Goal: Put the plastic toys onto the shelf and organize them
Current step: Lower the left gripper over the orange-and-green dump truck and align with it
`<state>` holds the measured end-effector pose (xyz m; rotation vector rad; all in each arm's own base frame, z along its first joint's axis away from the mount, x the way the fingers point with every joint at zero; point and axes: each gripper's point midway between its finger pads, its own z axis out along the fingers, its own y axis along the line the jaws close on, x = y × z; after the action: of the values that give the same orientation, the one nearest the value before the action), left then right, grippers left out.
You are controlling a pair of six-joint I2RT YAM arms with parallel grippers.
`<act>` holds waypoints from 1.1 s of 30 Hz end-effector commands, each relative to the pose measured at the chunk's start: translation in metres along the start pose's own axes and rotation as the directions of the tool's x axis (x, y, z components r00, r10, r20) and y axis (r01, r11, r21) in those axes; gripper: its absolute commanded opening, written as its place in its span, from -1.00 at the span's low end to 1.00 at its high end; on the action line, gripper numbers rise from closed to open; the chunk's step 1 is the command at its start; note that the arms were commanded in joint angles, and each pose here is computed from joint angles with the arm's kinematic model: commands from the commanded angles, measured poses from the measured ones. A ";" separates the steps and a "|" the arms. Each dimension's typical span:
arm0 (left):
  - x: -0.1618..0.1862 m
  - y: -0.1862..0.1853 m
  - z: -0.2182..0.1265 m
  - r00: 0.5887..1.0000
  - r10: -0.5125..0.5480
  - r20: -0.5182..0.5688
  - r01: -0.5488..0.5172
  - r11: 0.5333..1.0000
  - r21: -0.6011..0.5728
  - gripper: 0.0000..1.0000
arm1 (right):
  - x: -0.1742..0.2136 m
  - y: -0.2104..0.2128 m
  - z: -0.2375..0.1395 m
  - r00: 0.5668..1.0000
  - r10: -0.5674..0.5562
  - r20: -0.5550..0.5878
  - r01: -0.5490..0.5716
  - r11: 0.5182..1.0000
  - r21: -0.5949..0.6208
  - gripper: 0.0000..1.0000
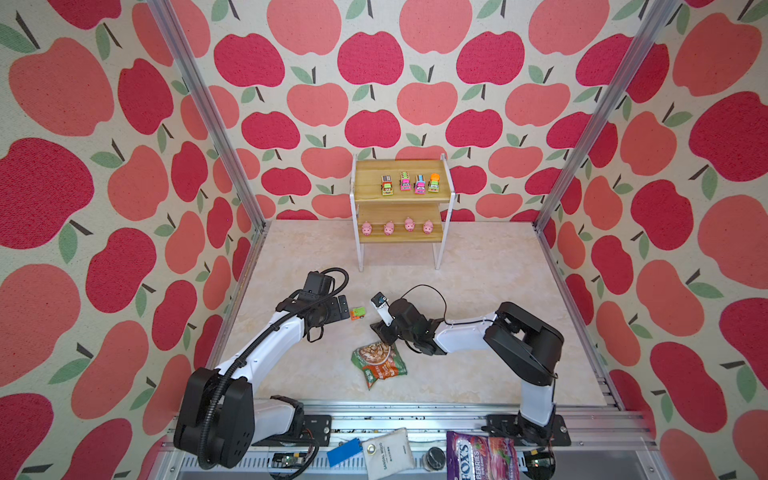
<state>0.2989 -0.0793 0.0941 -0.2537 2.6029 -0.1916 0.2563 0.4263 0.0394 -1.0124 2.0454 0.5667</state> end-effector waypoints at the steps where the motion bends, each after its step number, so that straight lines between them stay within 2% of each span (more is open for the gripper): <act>1: 0.004 0.008 -0.002 1.000 0.015 0.008 -0.014 1.000 -0.025 1.00 | -0.016 -0.002 0.012 0.999 -0.007 0.036 0.007 1.000 0.017 0.11; 11: 0.022 0.001 -0.004 0.999 0.022 0.031 -0.025 0.997 0.073 1.00 | -0.031 -0.026 0.035 0.998 0.000 0.055 -0.004 0.997 0.071 0.09; 18: 0.032 -0.027 -0.001 0.989 0.138 0.052 -0.145 0.975 0.167 0.98 | -0.037 -0.040 0.033 0.996 0.028 0.079 -0.034 0.997 0.070 0.09; 23: 0.029 -0.051 0.003 0.965 0.228 0.130 -0.251 0.946 0.207 0.91 | -0.043 -0.042 0.007 0.992 0.034 0.118 -0.041 0.997 0.059 0.09; 26: 0.025 -0.062 0.005 0.945 0.265 0.192 -0.305 0.925 0.226 0.71 | -0.044 -0.045 -0.018 0.988 0.045 0.149 -0.052 0.998 0.047 0.09; 28: 0.019 -0.069 0.005 0.921 0.294 0.255 -0.354 0.904 0.239 0.57 | -0.042 -0.045 -0.038 0.984 0.058 0.168 -0.062 0.998 0.016 0.09; 33: 0.015 -0.075 0.009 0.860 0.348 0.373 -0.451 0.860 0.238 0.42 | -0.032 -0.036 -0.084 0.979 0.042 0.200 -0.033 0.998 -0.048 0.09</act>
<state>0.2895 -0.1477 0.0833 0.2657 2.3251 -0.3792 0.2766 0.3684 0.0961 -0.8672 1.9506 0.6338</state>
